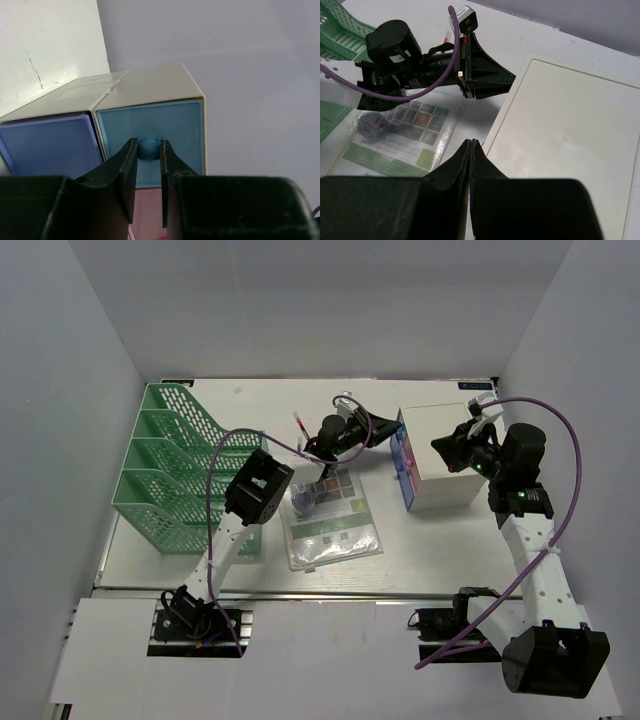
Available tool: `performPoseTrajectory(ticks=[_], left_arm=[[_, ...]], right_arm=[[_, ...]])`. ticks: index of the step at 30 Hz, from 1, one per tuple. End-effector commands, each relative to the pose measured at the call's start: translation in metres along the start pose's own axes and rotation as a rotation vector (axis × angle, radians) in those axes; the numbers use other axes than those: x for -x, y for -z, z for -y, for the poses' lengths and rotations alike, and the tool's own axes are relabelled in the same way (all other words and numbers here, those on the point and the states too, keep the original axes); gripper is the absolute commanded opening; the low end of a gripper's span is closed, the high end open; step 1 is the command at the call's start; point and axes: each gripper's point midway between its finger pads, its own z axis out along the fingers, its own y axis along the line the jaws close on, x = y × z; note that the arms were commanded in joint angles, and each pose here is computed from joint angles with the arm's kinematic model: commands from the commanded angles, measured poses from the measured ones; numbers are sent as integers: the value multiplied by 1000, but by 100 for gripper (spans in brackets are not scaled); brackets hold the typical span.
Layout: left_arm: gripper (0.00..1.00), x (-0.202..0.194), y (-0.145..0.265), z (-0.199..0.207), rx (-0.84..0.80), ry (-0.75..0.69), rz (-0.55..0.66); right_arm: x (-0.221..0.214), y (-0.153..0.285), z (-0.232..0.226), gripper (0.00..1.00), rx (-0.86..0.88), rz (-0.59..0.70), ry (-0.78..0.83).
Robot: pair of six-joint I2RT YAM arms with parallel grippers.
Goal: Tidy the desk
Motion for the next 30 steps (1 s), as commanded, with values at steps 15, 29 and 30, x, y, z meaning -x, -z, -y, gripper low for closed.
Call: performPoseTrajectory(ticks=[15,29,30], left_arm=[[45,-6,5,35,-58,20,-51],[38,-4,4,33,-49,30,-41],[37,-4,3,33,-51,33,-41]], right_arm=[[0,-1,5,0,-12,18,30],[-1,-2,6,0,-17,16,35],[-1,-2,7,0,-21,15,34]])
